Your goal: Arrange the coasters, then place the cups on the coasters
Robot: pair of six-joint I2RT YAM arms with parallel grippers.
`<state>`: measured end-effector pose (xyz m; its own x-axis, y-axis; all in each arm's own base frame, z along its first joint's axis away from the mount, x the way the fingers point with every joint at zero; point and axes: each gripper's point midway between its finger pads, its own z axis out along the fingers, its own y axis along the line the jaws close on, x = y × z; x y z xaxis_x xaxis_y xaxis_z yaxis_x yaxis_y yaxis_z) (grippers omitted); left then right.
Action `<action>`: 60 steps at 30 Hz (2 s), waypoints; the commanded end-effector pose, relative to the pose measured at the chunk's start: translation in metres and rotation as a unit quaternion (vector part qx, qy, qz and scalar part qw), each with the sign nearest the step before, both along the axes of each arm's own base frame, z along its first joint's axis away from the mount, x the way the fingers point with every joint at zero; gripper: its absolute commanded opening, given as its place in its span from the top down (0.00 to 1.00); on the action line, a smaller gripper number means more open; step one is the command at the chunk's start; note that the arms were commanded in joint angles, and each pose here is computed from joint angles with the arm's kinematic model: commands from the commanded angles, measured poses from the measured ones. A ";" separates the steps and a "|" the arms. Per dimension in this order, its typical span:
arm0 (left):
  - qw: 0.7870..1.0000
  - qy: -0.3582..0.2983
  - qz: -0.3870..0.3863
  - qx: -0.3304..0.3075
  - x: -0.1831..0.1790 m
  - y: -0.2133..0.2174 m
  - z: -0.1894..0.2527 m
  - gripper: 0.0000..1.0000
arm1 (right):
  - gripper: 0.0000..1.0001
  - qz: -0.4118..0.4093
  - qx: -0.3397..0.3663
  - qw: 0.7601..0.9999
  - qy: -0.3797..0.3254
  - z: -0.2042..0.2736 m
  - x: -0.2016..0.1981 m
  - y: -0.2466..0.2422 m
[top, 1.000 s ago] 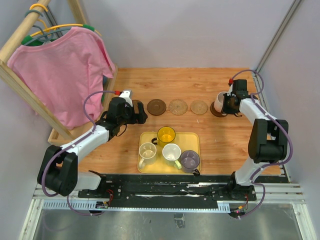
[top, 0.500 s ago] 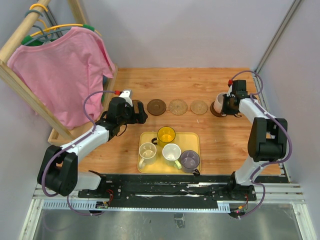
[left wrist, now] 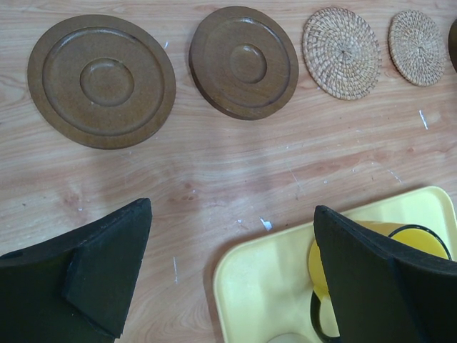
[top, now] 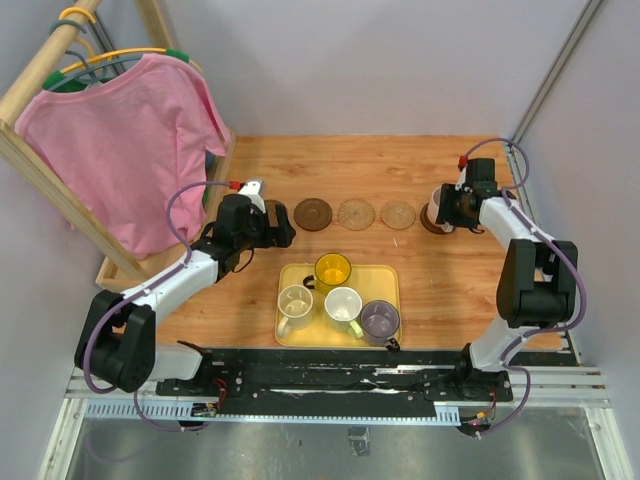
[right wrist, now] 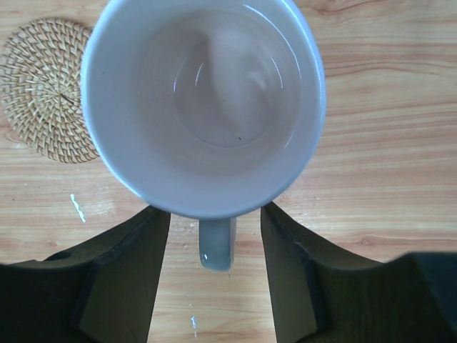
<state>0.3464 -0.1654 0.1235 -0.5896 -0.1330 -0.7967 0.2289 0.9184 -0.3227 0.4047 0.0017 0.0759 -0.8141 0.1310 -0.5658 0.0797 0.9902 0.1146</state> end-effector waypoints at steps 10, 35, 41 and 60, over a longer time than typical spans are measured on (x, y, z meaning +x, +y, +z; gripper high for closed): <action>1.000 -0.026 -0.006 -0.008 -0.003 -0.001 0.018 0.00 | 0.38 -0.025 -0.005 0.997 -0.072 0.066 -0.048 0.005; 0.999 -0.020 -0.039 -0.023 -0.018 -0.010 0.025 0.00 | 0.01 0.296 0.071 0.952 -0.025 0.066 -0.257 0.143; 0.999 -0.022 -0.037 -0.024 -0.018 -0.009 0.028 0.00 | 0.01 0.311 0.071 0.948 0.014 0.052 -0.283 0.149; 0.998 -0.010 -0.045 -0.041 -0.025 -0.014 0.018 0.00 | 0.13 0.302 0.000 0.949 0.087 -0.005 -0.319 0.156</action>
